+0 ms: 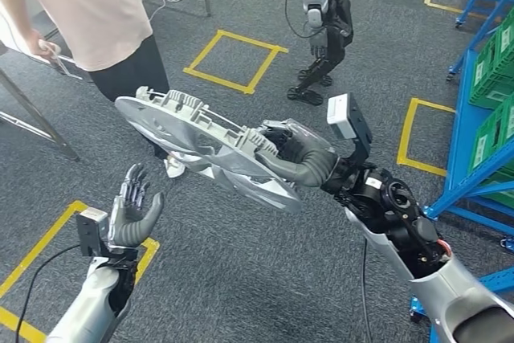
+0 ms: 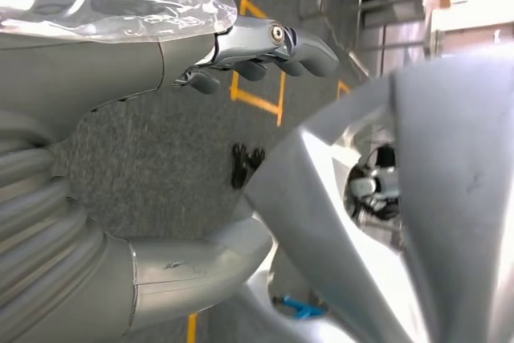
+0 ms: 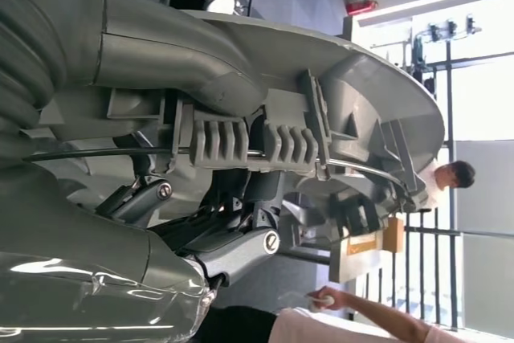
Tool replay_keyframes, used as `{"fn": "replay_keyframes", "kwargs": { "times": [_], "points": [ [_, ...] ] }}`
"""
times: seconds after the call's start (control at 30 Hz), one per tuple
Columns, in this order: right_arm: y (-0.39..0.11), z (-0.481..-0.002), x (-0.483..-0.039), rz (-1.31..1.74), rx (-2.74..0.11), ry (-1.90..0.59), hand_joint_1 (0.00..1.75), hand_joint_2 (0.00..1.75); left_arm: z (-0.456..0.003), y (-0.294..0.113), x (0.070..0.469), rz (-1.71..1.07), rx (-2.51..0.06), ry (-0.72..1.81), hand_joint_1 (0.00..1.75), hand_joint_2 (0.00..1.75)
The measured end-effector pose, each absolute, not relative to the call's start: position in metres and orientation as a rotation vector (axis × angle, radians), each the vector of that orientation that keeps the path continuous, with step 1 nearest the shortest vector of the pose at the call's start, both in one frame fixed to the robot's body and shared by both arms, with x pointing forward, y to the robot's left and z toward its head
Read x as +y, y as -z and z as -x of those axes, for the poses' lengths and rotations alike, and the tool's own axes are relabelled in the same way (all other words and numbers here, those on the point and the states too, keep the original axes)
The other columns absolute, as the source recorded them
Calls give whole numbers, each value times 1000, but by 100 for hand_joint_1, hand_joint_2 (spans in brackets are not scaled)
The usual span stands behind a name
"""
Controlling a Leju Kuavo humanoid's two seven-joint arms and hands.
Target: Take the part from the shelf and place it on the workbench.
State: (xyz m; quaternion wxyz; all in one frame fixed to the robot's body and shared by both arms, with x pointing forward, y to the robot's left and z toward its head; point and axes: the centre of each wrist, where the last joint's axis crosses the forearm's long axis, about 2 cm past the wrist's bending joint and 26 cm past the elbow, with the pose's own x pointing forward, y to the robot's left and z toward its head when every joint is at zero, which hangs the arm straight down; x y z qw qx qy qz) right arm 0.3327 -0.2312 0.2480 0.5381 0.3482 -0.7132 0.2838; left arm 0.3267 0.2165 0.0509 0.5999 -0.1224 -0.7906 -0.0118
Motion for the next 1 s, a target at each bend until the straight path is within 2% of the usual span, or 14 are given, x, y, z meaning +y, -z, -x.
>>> {"fn": "replay_keyframes", "kwargs": {
  "times": [0.77,1.0],
  "points": [
    [-246,-330,-232,-780,-1688,-639,175,175,-330,-55,208,285,-1805,2,0,175],
    [-247,-330,-235,-759,-1702,-622,175,175,-318,-49,206,235,-1803,-19,0,175]
  ]
}}
